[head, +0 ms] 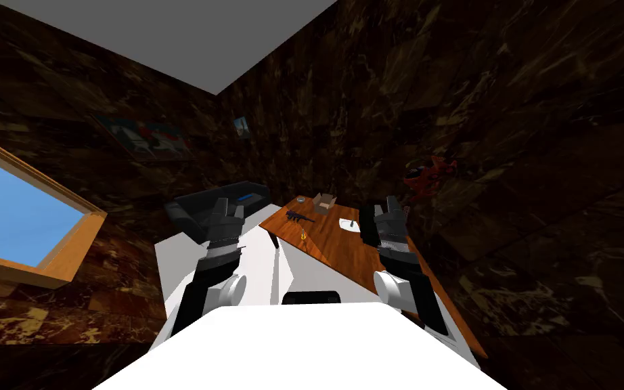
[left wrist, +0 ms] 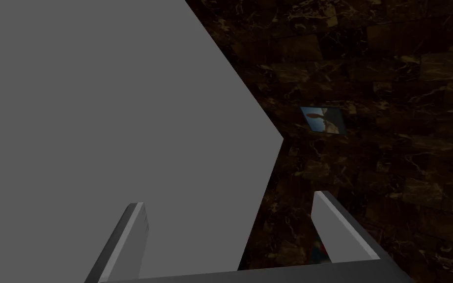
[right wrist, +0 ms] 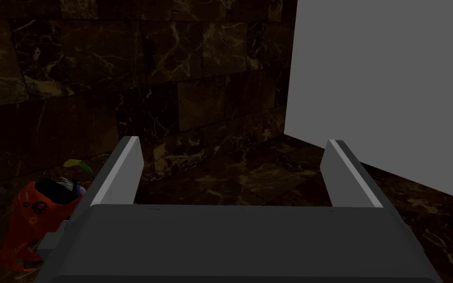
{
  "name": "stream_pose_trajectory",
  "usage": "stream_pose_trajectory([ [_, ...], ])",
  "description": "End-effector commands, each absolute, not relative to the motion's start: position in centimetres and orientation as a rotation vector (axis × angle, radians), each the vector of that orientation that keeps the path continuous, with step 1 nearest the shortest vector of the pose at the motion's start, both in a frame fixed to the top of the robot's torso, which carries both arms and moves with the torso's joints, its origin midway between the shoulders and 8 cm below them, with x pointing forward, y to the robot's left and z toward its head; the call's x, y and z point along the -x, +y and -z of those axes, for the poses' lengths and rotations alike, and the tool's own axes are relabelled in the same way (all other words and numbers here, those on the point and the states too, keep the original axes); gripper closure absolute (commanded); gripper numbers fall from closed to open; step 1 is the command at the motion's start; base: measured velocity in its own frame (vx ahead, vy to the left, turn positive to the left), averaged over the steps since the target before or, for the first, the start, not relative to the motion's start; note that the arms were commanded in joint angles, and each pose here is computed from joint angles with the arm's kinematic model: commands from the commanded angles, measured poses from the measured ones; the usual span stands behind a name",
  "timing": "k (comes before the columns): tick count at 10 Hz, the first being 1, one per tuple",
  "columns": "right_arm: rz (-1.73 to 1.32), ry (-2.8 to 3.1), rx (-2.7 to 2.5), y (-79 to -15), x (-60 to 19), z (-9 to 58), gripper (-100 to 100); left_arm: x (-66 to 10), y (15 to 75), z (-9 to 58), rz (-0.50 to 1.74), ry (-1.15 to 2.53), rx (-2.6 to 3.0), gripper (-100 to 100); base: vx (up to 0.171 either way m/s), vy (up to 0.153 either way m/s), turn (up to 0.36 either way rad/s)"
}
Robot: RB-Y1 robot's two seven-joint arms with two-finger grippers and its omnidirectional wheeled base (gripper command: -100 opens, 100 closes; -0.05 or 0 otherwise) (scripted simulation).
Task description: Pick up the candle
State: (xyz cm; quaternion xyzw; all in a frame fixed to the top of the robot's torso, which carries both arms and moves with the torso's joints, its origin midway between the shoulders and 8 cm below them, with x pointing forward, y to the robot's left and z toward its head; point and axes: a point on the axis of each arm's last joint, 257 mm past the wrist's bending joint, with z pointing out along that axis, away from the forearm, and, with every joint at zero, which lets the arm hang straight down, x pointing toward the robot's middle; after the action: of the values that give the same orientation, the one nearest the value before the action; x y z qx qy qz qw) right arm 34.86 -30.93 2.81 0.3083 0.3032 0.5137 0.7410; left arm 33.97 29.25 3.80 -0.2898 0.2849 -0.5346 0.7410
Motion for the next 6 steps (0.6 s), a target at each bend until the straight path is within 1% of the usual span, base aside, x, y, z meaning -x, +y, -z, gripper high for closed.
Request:
stream_pose_trajectory([
  [1, -1.127, 0.665, -0.676, -30.9, -34.9, -2.8, 0, -35.5, 29.4, -1.8, 1.175, 0.687, 0.666, -100, -0.015, -0.011, -0.28],
  [2, -1.127, 0.665, -0.676, -30.9, -34.9, -2.8, 0, -36.2, 29.5, -0.7, 1.175, 0.715, 0.685, -100, -0.029, -0.011, -0.297],
  [5, -1.127, 0.665, -0.676, -30.9, -34.9, -2.8, 0, -38.7, 30.1, 3.4, 1.166, 0.818, 0.764, -100, -0.026, -0.009, -0.205],
  [6, -1.127, 0.665, -0.676, -30.9, -34.9, -2.8, 0, -39.6, 30.3, 5.0, 1.16, 0.856, 0.794, -100, -0.021, -0.009, -0.298],
])
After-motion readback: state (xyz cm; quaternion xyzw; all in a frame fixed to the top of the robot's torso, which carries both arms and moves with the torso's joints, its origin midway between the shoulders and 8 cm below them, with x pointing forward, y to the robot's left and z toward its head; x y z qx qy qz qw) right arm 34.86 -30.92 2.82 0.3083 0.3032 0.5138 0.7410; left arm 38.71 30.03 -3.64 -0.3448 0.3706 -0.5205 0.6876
